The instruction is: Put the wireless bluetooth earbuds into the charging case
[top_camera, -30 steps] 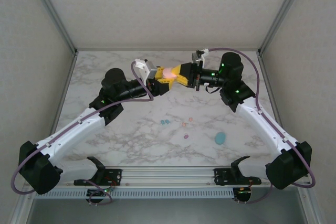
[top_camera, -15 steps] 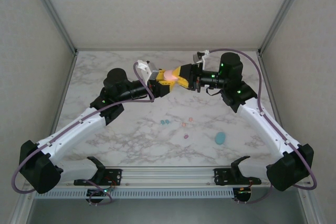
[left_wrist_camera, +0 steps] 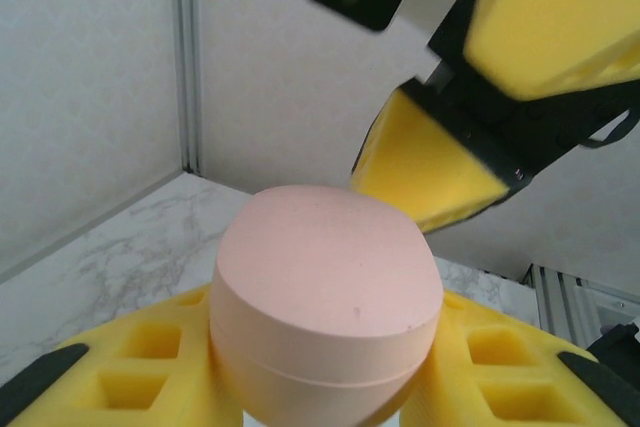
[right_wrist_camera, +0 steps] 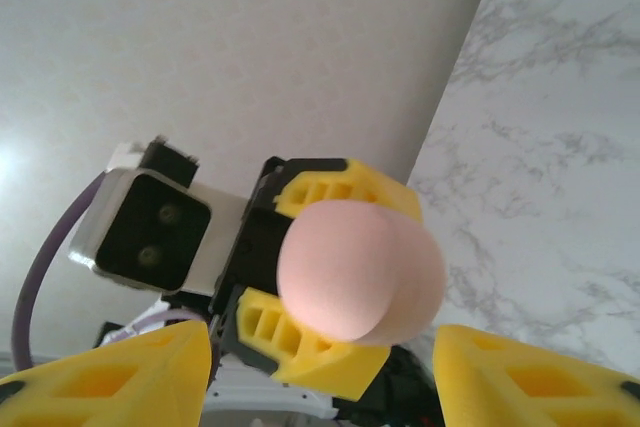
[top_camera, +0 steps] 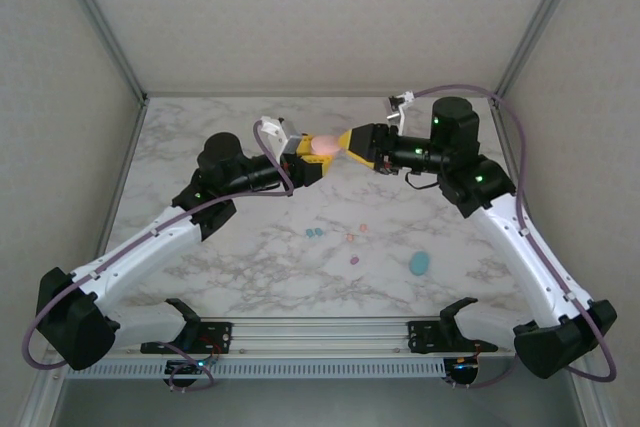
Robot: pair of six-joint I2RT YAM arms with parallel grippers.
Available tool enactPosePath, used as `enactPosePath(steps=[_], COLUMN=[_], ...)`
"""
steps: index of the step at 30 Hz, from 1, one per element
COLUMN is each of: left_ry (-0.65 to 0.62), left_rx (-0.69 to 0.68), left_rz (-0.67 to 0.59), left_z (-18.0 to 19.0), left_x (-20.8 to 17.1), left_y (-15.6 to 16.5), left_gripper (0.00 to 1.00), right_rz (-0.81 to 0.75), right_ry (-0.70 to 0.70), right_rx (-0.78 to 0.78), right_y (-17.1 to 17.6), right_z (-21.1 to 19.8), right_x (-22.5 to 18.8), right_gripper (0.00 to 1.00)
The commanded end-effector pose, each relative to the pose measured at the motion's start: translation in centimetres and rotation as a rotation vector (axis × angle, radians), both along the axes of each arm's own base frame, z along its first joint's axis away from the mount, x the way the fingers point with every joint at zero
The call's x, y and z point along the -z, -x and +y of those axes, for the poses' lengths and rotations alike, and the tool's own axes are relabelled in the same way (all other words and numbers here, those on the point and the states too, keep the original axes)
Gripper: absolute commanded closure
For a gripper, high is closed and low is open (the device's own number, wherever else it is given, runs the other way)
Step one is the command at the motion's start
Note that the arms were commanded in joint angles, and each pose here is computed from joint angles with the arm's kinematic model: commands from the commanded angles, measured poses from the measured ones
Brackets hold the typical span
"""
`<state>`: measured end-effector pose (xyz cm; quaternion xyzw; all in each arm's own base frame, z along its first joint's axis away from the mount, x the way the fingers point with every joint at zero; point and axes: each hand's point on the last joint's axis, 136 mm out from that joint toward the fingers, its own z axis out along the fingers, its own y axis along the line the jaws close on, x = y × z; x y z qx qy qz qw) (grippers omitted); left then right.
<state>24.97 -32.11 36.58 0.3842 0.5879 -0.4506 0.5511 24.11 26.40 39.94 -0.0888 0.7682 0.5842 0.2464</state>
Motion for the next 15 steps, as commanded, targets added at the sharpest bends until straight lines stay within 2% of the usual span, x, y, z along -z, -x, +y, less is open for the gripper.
enactPosePath(steps=[1, 3, 5, 9, 15], left_ry=[0.061, 0.067, 0.069, 0.073, 0.080], left_rx=[0.003, 0.002, -0.002, 0.002, 0.002], left_rz=[-0.025, -0.023, -0.020, -0.012, -0.005], left_z=[0.5, 0.5, 0.5, 0.5, 0.4], left_x=[-1.7, -1.8, -1.6, -1.6, -1.6], left_y=[0.6, 0.6, 0.6, 0.7, 0.6], left_gripper=[0.73, 0.73, 0.73, 0.73, 0.73], right_rz=[-0.023, 0.011, 0.022, -0.048, -0.066], right_ry=[0.075, 0.074, 0.104, 0.203, 0.207], right_rx=[0.012, -0.019, -0.023, -0.001, -0.072], right_y=[0.3, 0.4, 0.5, 0.5, 1.3], right_z=[-0.5, -0.1, -0.1, -0.9, -0.3], right_x=[0.8, 1.0, 1.3, 2.2, 2.0], right_gripper=[0.36, 0.34, 0.41, 0.41, 0.38])
